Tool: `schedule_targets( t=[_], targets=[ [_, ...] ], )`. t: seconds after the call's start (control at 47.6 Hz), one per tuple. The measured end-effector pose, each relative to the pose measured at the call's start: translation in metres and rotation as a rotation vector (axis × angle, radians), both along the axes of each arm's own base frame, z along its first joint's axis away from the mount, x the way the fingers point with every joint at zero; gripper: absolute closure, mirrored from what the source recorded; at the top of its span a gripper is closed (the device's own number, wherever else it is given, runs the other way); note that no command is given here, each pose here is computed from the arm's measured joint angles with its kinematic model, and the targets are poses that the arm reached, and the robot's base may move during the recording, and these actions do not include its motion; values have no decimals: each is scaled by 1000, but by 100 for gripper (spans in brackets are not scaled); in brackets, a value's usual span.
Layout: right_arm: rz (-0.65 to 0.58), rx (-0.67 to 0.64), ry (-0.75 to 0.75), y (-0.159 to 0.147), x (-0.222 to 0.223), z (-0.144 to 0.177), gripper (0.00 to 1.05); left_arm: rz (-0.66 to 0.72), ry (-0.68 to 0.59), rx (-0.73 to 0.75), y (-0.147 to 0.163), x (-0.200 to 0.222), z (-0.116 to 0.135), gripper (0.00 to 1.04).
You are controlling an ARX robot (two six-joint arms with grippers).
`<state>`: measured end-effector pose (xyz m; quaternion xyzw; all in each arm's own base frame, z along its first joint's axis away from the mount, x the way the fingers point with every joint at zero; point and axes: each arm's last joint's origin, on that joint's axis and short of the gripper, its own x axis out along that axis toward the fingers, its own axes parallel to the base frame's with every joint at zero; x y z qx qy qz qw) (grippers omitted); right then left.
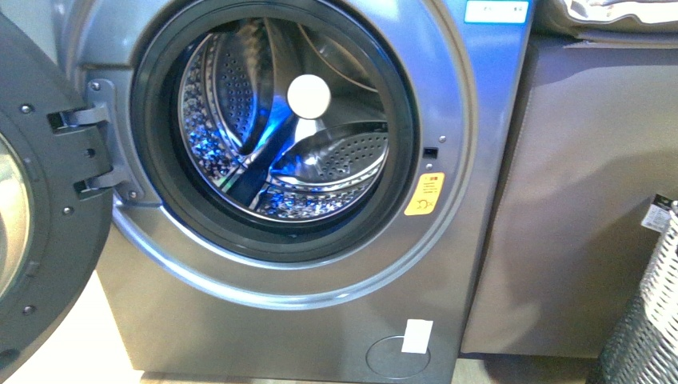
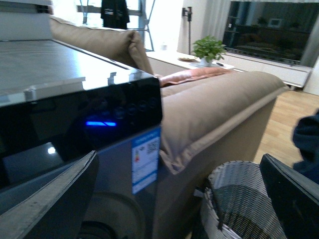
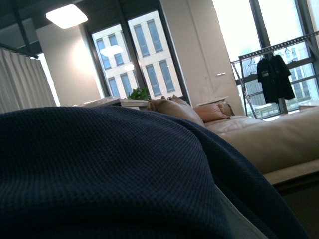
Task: Collect clothes from washing machine
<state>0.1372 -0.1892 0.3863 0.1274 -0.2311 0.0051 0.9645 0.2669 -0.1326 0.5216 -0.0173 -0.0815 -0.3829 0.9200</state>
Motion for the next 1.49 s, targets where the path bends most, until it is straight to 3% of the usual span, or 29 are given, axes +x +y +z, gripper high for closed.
schedule_targets(
  t=[0.126,0.336,0.673,0.799,1.135,1.492],
  targets=[
    [-28,18,30,-6,9,-11,97,-13,-8,-4,7,-25,-11,7],
    [-68,47,128,-19,32,-36,97,50,-73,-38,40,-72,-20,44],
    [-174,134,362,-48,66,-86,97,134,-59,-83,81,-125,-59,102],
    [-179,182,450,-57,74,-98,97,174,-15,-95,91,-141,-83,101],
    [-172,323,592,-70,87,-126,97,169,-11,-107,92,-144,-83,101],
    [-186,374,648,-77,92,-137,97,169,-9,-107,92,-143,-84,101]
  ],
)
